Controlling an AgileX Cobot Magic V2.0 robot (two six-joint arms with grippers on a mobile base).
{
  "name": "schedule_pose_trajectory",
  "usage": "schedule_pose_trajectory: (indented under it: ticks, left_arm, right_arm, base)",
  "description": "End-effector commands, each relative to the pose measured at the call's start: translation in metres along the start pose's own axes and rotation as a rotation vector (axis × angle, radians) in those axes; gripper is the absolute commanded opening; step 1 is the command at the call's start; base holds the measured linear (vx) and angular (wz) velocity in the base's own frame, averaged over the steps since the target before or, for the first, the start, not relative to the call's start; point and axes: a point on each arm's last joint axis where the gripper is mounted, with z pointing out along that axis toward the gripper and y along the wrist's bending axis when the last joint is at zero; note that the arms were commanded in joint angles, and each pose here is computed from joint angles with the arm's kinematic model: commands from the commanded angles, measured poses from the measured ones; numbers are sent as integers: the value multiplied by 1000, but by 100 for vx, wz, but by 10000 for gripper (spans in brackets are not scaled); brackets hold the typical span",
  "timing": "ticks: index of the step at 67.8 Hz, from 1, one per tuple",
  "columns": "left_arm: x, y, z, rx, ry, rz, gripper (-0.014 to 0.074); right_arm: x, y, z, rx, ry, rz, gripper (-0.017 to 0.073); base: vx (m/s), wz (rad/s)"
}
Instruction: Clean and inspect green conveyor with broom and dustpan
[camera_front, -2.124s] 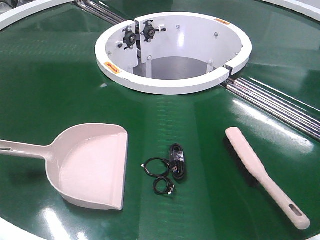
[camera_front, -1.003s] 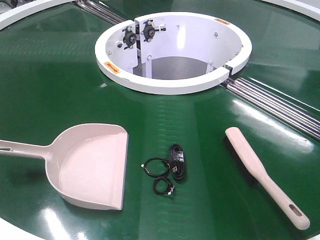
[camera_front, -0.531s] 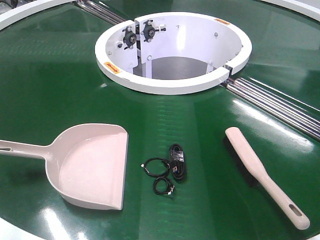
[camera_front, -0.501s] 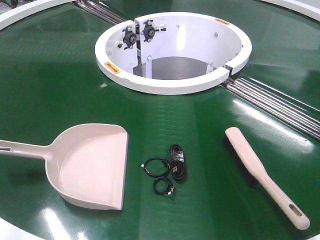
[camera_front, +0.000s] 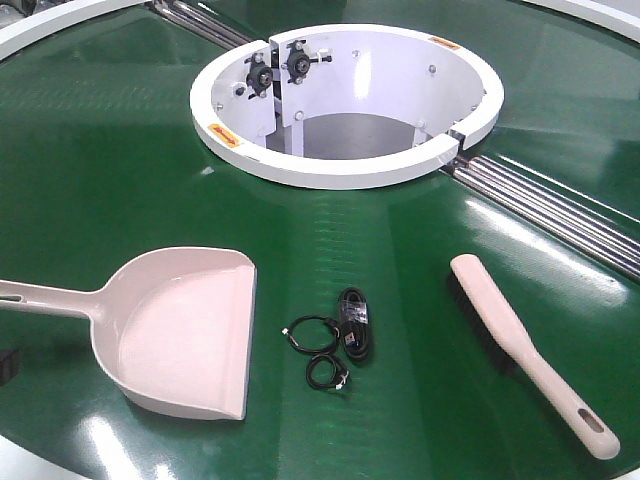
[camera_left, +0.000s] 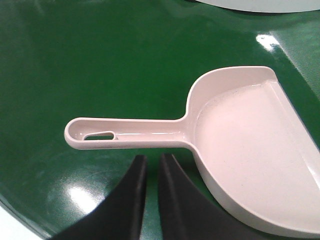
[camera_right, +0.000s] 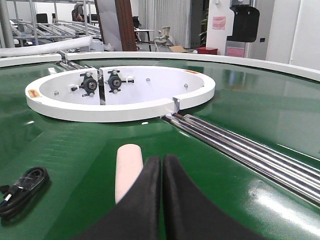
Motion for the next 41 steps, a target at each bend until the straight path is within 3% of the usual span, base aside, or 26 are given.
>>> schedule_pose_trajectory:
  ticks: [1,10,20,26,31,41]
  left_arm:
    - [-18,2,-5,-6,-109,-6,175]
    - [-19,2,-5,-6,-110,-6,393]
    - [-19,2,-5,-6,-117,-7,566]
    - [-19,1,-5,-2,-121,-28,594]
    - [-20,0,-5,12,-124,-84,591]
    - [-52,4,-17,13,-62,-78,570]
  right_arm:
    - [-1,0,-1,4,-72,-11,-10]
    - [-1,0,-1,4,-72,-11,-10]
    - [-1,0,-1,4,-73,-11,-10]
    - [-1,0,-1,4,-73,-11,-10]
    - [-1,0,-1,4,-73,-11,-10]
    - [-1,0,-1,4,-73,-11,-10]
  base:
    - [0,0]
    - [0,0]
    - [0,0]
    - [0,0]
    - [0,0]
    - [0,0]
